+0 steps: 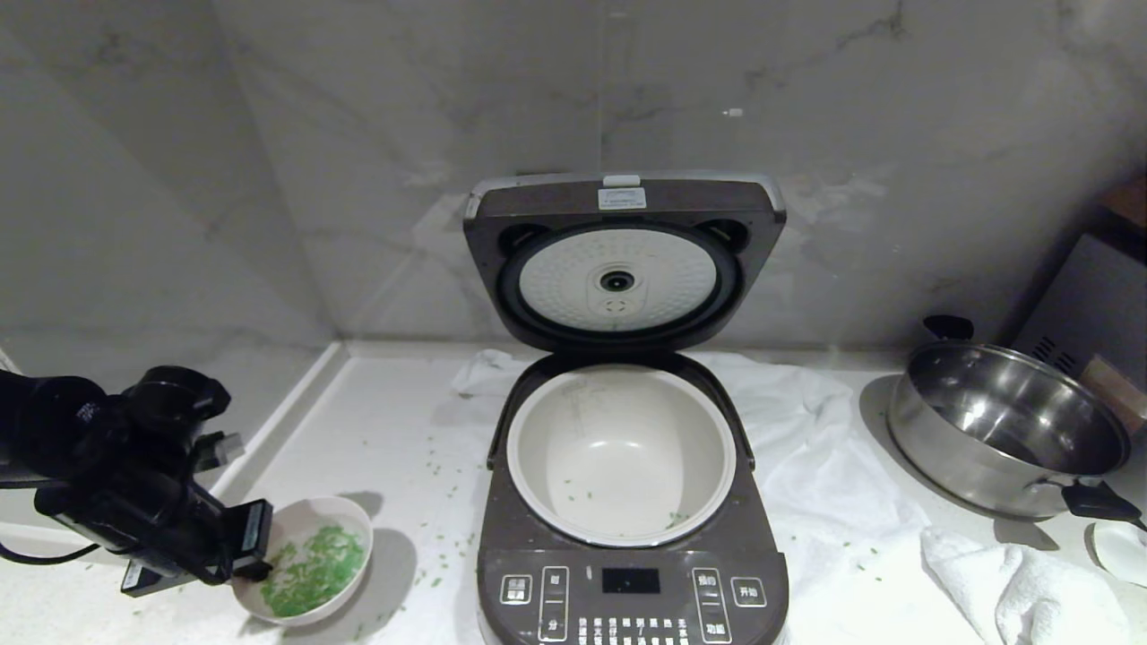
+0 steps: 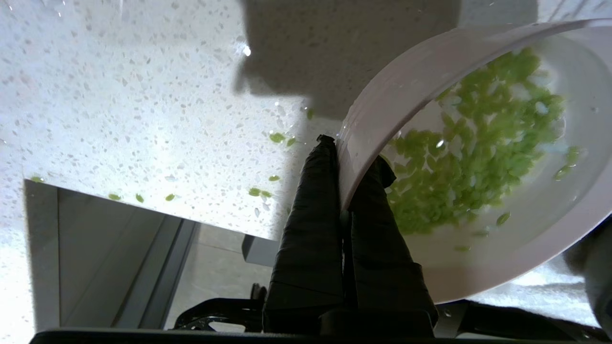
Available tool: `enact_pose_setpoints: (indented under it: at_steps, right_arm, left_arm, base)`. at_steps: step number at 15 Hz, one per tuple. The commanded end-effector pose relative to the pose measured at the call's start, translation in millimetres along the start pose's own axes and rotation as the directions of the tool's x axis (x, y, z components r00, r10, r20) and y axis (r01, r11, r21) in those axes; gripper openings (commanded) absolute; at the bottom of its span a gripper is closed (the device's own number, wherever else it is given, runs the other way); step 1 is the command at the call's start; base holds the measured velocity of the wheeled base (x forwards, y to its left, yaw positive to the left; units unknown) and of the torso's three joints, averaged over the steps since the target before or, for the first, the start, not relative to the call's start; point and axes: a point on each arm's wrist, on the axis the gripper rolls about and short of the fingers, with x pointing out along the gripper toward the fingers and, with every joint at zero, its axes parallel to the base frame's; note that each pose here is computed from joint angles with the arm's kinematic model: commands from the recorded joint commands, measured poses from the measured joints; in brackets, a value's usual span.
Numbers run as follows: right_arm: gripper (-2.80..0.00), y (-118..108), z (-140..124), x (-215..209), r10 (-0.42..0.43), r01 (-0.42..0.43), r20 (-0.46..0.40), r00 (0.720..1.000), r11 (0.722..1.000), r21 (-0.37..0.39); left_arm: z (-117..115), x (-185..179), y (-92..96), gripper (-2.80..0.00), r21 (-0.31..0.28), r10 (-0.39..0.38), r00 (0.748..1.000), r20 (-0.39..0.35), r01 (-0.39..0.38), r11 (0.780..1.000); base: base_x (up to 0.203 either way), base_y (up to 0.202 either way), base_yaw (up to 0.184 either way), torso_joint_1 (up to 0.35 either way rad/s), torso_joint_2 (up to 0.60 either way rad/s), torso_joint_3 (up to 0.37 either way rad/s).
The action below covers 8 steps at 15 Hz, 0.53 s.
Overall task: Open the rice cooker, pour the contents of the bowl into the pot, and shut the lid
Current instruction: Pour the water from the bowl into the rice cooker
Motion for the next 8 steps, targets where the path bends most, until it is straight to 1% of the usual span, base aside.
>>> enact_pose_setpoints:
  at_steps: [1, 5, 8]
  right_arm:
    - [-2.8, 0, 0, 0, 0.001, -0.001, -0.001, 1.0, 1.0, 0.0]
    - [-2.8, 0, 0, 0, -0.001, 0.001, -0.001, 1.0, 1.0, -0.003]
    - [-2.8, 0, 0, 0, 0.003, -0.002, 0.002, 1.0, 1.0, -0.008]
  left_arm:
    - [14, -6, -8.7, -2.8, 0.014, -0.006, 1.0, 0.003, 0.006, 1.0]
    - [31, -10, -19.1, -2.8, 0.028, -0.011, 1.0, -0.01, 0.011, 1.0]
    - [43, -20, -28.9, -2.8, 0.037, -0.018, 1.0, -0.001, 0.018, 0.999]
  base:
    - [0.0, 0.0, 0.0, 0.0, 0.0, 0.0]
    - [0.0, 0.0, 0.0, 0.0, 0.0, 0.0]
    - [0.0, 0.0, 0.0, 0.0, 0.0, 0.0]
